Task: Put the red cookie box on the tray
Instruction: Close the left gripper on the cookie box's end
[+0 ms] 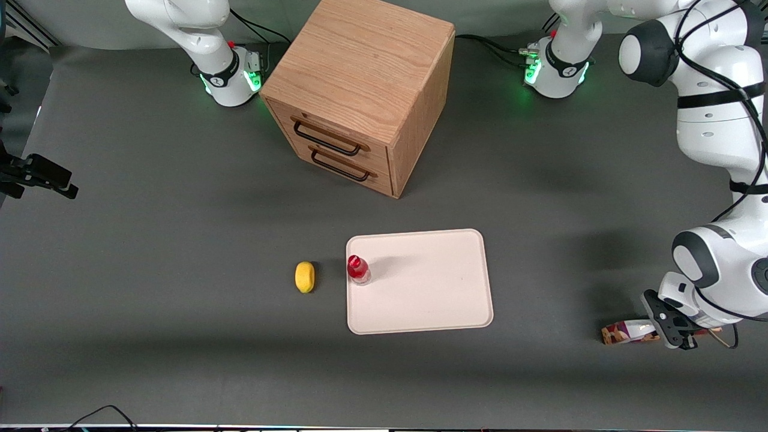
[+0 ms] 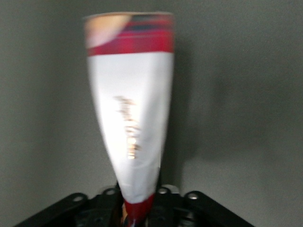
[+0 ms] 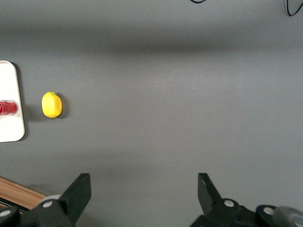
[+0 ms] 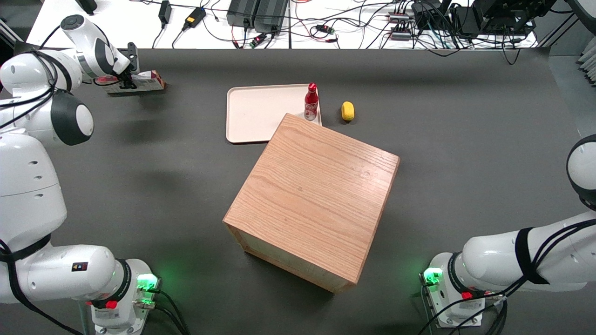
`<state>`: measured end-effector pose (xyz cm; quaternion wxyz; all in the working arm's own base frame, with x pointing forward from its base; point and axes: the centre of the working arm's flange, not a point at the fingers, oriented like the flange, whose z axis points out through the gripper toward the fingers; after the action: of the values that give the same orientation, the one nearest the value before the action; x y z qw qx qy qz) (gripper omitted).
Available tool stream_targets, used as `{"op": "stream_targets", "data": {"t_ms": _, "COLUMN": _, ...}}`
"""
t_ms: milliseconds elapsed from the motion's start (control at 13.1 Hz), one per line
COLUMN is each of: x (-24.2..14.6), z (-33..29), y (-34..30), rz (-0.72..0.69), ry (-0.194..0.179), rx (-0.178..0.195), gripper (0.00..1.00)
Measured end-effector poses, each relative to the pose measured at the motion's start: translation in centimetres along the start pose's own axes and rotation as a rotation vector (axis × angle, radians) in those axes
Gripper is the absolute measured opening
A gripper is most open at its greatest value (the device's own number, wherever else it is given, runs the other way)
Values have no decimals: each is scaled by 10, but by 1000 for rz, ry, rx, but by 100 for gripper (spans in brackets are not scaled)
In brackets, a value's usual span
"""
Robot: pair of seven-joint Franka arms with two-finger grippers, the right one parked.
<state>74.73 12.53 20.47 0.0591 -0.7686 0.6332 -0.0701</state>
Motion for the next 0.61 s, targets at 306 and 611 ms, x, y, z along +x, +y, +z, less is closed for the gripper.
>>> {"op": "stream_targets", "data": {"t_ms": 306, "x": 4, "z": -2, "y": -2, "rz": 15, "ry": 2, "rx": 1, "gripper": 10}}
{"op": "stream_targets", "data": {"t_ms": 611, "x": 26, "z": -52, "y": -8, "rz": 28, "ry": 25, "rx": -100, "gripper": 10}}
